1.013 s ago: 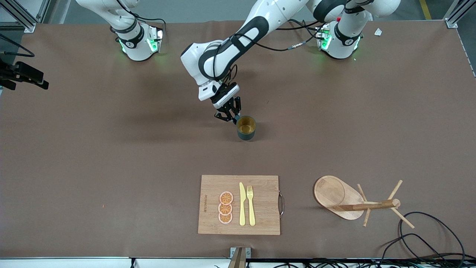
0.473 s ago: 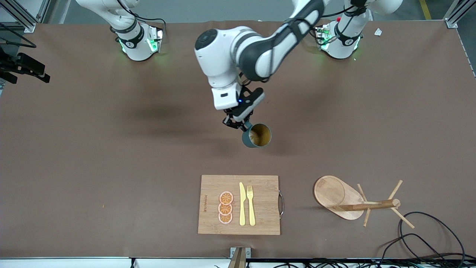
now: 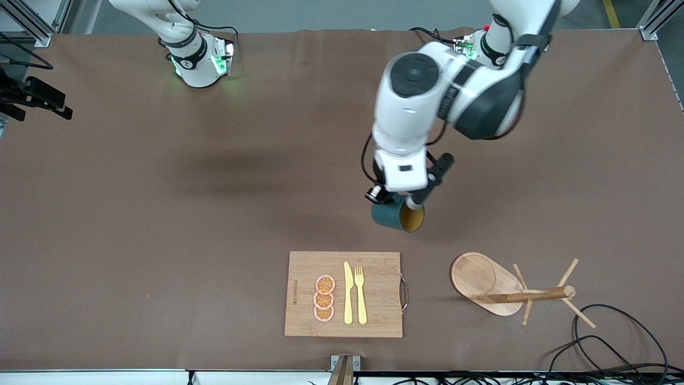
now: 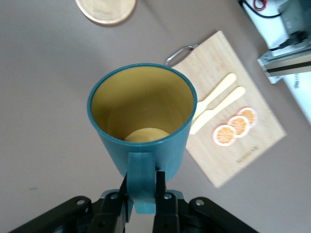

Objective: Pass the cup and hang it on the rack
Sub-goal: 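Lift the mug by the handle and carry it toward the wooden rack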

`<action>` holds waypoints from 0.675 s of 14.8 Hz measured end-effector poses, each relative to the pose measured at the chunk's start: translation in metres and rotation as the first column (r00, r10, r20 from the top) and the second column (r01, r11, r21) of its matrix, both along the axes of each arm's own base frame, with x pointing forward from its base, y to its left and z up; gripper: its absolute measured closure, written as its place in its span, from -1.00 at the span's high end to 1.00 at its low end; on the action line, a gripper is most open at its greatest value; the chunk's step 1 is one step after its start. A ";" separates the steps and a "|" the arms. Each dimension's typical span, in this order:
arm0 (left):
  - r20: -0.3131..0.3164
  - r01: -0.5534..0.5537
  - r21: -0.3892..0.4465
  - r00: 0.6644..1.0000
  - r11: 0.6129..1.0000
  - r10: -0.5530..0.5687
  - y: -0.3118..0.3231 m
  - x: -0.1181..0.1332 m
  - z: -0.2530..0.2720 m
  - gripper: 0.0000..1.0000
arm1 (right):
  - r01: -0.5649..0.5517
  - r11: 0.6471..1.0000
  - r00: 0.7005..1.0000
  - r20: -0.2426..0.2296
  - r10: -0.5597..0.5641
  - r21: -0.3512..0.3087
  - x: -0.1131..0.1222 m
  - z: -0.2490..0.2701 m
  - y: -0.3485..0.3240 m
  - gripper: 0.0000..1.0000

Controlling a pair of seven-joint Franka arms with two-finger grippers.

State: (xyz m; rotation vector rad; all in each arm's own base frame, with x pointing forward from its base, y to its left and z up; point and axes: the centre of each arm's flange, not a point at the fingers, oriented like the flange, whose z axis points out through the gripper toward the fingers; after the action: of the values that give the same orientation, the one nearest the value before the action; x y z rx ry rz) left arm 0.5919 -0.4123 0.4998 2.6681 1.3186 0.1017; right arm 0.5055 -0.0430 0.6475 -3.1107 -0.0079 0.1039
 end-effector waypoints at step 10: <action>-0.087 -0.151 -0.487 0.988 0.860 0.125 0.179 0.100 0.021 -0.58 | -0.038 0.999 0.999 0.010 0.038 -0.012 0.001 0.000 -0.002 1.00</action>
State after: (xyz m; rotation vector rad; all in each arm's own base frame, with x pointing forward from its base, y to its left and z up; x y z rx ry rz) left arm 0.6923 -0.2337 0.5209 2.1574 1.3332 -0.2587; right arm 0.5065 -0.0447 0.6479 -3.1232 -0.0667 0.0900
